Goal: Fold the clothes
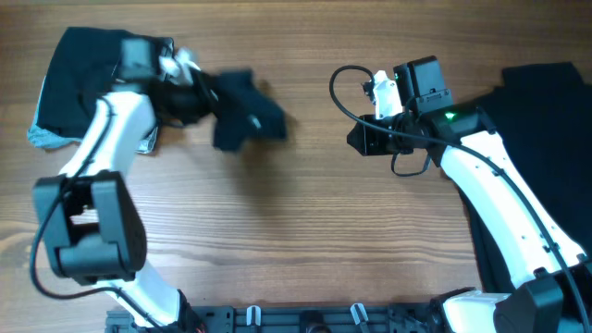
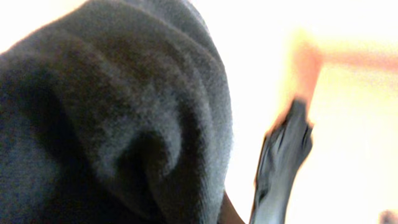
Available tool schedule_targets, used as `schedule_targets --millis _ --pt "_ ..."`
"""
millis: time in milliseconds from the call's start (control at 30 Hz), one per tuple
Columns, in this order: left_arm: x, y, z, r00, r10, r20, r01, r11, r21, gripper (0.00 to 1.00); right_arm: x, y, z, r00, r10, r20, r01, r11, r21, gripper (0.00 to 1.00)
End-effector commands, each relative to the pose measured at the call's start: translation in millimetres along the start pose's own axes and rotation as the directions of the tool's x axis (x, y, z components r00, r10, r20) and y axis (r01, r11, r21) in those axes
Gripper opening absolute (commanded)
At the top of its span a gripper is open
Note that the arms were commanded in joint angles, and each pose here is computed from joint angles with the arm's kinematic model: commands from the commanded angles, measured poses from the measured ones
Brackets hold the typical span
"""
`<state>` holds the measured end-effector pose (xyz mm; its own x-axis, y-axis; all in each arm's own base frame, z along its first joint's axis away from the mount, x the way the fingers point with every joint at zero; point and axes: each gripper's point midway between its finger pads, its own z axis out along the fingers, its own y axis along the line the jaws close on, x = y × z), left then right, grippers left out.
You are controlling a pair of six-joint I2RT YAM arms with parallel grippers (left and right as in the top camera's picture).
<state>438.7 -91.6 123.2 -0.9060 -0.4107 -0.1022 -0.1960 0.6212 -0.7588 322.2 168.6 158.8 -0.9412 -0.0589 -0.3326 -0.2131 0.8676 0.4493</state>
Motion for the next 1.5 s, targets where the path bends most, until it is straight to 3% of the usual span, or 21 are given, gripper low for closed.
schedule_targets --millis 0,133,300,333,367,400,467,533,667,700,767,800,833,867,933,1000,1100,1233,1267,1367,1467 --pt "-83 -33 -73 0.953 0.113 0.283 -0.134 0.989 0.059 0.04 -3 -4 0 0.999 0.054 0.010 -0.054 0.998 0.022 0.19" --pt "-148 10 -144 0.836 0.116 0.536 -0.078 0.993 -0.094 0.04 2 -5 0 0.997 0.082 -0.011 -0.082 0.996 0.028 0.18" --pt "-163 103 -205 0.753 0.025 0.657 0.191 0.948 -0.255 0.04 6 -4 0 0.995 0.094 -0.026 -0.093 0.995 0.025 0.18" --pt "-156 121 -213 0.752 -0.013 0.659 0.253 0.929 -0.270 0.24 6 -4 0 0.995 0.093 -0.026 -0.093 0.995 0.025 0.18" --pt "-148 133 -216 0.761 -0.053 0.646 0.295 0.916 -0.272 0.80 6 -4 0 0.995 0.093 -0.025 -0.092 0.995 0.025 0.21" --pt "-134 144 -218 0.774 -0.107 0.625 0.345 0.898 -0.274 1.00 6 -4 0 0.996 0.091 -0.026 -0.090 0.996 0.025 0.22" --pt "-107 162 -238 0.765 -0.202 0.612 0.442 0.856 -0.269 1.00 8 -4 0 0.995 0.093 -0.032 -0.092 0.995 0.027 0.22" --pt "-96 156 -277 0.719 -0.204 0.664 0.465 0.852 -0.242 1.00 9 -5 0 0.995 0.093 -0.035 -0.092 0.995 0.027 0.22" --pt "-86 106 -325 0.688 -0.019 0.726 0.330 0.899 -0.289 1.00 7 -4 0 0.996 0.083 -0.028 -0.083 0.996 0.026 0.23" --pt "-87 95 -319 0.699 0.002 0.715 0.300 0.907 -0.296 0.89 7 -4 0 0.996 0.083 -0.027 -0.083 0.996 0.024 0.23" --pt "-88 78 -294 0.749 0.044 0.661 0.222 0.923 -0.314 0.50 7 -4 0 0.996 0.083 -0.030 -0.082 0.996 0.022 0.22" --pt "-90 73 -287 0.762 0.120 0.636 0.171 0.911 -0.376 0.39 8 -1 -1 0.996 0.084 -0.035 -0.084 0.996 0.010 0.22" --pt "-98 75 -287 0.743 0.199 0.640 0.179 0.861 -0.475 0.13 9 3 -2 0.996 0.084 -0.040 -0.084 0.996 -0.009 0.22" --pt "-108 71 -282 0.732 0.256 0.632 0.152 0.842 -0.517 0.04 10 3 -3 0.996 0.083 -0.039 -0.083 0.996 -0.009 0.22" --pt "-123 69 -263 0.735 0.308 0.604 0.095 0.834 -0.543 0.04 10 3 -4 0.995 0.090 -0.036 -0.090 0.996 -0.009 0.22" --pt "-142 104 -237 0.756 0.298 0.583 0.147 0.791 -0.594 0.04 12 3 -4 0.994 0.097 -0.046 -0.097 0.995 -0.007 0.22" --pt "-145 181 -197 0.819 0.180 0.545 0.277 0.707 -0.650 0.04 15 2 -4 0.994 0.099 -0.056 -0.099 0.995 -0.002 0.22" --pt "-132 230 -159 0.870 0.071 0.488 0.326 0.661 -0.676 0.04 13 2 -4 0.994 0.097 -0.051 -0.098 0.995 -0.003 0.21" --pt "-132 226 -160 0.869 0.077 0.489 0.322 0.664 -0.675 0.05 11 3 -4 0.995 0.093 -0.043 -0.094 0.996 -0.006 0.22" --pt "-140 166 -197 0.818 0.161 0.552 0.290 0.714 -0.638 0.28 3 2 -8 0.999 0.049 0.000 -0.049 0.999 0.003 0.21" --pt "-122 53 -244 0.761 0.301 0.574 0.089 0.829 -0.552 0.49 -18 13 -43 0.991 -0.027 0.129 0.023 0.999 0.033 0.21"
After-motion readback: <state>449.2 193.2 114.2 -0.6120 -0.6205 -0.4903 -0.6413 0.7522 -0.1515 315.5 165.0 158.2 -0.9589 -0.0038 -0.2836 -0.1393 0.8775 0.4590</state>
